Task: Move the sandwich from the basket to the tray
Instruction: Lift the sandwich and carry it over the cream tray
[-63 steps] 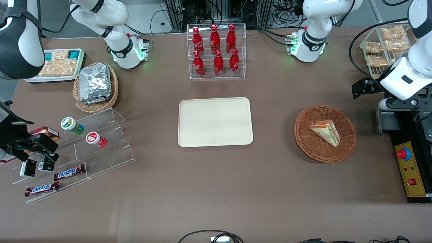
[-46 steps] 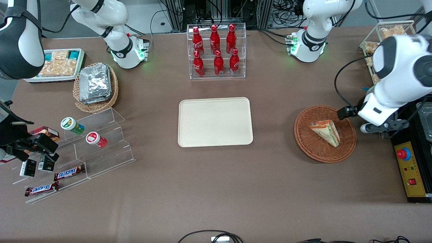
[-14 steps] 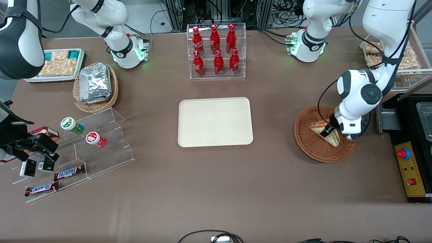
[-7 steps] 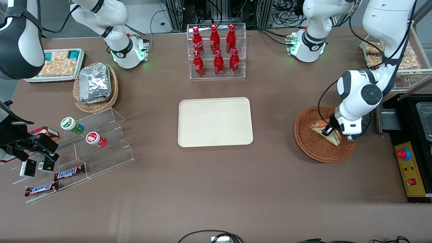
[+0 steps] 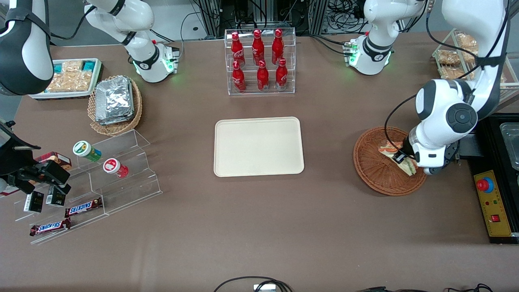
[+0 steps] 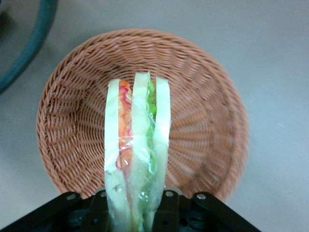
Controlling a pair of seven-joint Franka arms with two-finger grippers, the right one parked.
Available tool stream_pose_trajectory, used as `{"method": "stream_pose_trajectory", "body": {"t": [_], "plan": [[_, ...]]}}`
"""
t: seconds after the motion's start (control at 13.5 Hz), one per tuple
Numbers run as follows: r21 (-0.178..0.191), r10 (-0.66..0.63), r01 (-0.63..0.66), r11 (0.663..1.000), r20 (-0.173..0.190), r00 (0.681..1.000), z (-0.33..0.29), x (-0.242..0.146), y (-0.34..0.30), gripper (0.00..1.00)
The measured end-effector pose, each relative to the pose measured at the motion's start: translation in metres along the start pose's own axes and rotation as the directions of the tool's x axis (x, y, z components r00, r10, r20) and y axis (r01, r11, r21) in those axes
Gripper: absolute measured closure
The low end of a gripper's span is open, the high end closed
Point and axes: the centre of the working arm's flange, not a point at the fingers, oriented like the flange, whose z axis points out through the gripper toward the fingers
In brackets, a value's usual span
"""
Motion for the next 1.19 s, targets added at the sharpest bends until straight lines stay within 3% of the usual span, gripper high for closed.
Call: {"method": "stream_pose_trajectory", "body": {"t": [0.3, 0.44, 0.67, 0.81, 1.19], "plan": [[-0.017, 0.133, -0.133, 0.991, -0.012, 0.991, -0.034, -0.05, 0.057, 0.8], [-0.007, 0.219, -0.219, 0.976, -0.029, 0.975, -0.035, -0.082, 0.08, 0.8], [0.042, 0.375, -0.373, 0.927, -0.073, 0.924, -0.03, -0.14, 0.116, 0.8], [0.079, 0.481, -0.474, 0.877, -0.103, 0.871, -0.024, -0.184, 0.142, 0.8], [0.085, 0.608, -0.602, 0.794, -0.091, 0.789, 0.0, -0.253, 0.182, 0.8]]}}
